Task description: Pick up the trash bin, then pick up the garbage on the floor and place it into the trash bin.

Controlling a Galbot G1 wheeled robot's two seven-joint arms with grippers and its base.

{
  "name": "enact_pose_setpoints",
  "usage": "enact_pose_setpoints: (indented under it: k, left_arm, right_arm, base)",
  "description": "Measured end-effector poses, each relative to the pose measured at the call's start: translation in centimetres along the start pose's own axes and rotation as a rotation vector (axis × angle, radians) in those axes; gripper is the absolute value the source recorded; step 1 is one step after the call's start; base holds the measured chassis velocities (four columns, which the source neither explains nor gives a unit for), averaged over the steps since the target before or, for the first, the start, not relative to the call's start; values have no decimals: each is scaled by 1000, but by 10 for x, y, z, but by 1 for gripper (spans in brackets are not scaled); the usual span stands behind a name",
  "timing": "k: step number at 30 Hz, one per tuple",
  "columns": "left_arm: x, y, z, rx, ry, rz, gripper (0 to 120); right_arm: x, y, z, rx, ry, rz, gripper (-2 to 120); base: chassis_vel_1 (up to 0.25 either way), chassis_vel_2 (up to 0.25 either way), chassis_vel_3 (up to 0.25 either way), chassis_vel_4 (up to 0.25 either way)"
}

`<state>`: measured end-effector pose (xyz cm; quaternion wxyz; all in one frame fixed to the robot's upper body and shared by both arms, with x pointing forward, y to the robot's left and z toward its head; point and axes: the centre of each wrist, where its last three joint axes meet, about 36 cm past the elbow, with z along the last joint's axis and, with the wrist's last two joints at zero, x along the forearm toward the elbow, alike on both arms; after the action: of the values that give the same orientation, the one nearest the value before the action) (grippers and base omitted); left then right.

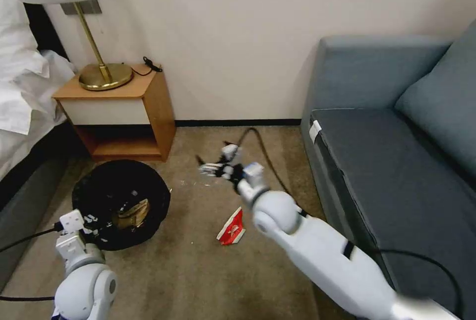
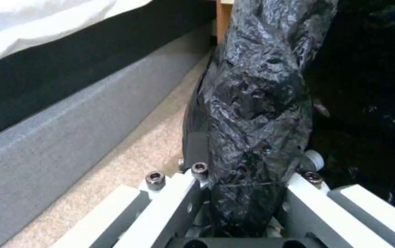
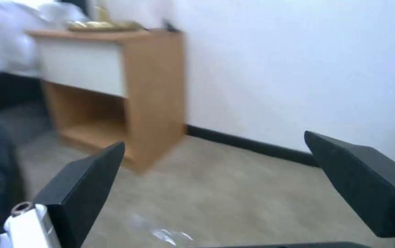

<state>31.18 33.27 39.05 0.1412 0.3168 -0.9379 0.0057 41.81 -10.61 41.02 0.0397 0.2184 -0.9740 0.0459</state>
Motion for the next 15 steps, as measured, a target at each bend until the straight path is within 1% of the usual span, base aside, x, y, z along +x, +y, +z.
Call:
enact_pose_setpoints:
  k: [1,2,6,9,11,12,13,14,15]
  left_arm:
    - [0,0,0,0,0,0,2]
    - [0,0,0,1,0,1,2]
    - [0,1,1,0,1,-1,2]
    - [0,2,1,-1,1,-2,2]
    - [0,3,2,-4,1,-5,2]
    - [0,3,2,-4,1,-5,2]
    - [0,5,2,-6,1,-8,2]
    - [2,6,1,-8,0,-10,2]
    - [2,6,1,-8,0,-10,2]
  right_arm:
    - [0,0,0,0,0,0,100]
    - [13,-6,10,4,10,55,100]
    - [25,-5,27,-18,56,95,100]
    - [23,0,33,-33,93,87,100]
    - [10,3,36,-54,159,71,100]
    - [10,3,36,-54,159,71,100]
    - [-2,2,38,-58,229,50,100]
    - [-18,-2,35,-111,368,-7,100]
    - [-18,-2,35,-111,368,-7,100]
  base:
    - [0,0,0,0]
    - [0,0,0,0]
    - [0,0,0,0]
    - [0,0,0,0]
    - [0,0,0,0]
    - [0,0,0,0]
    - [0,0,0,0]
    - [0,0,0,0]
    - [0,0,0,0]
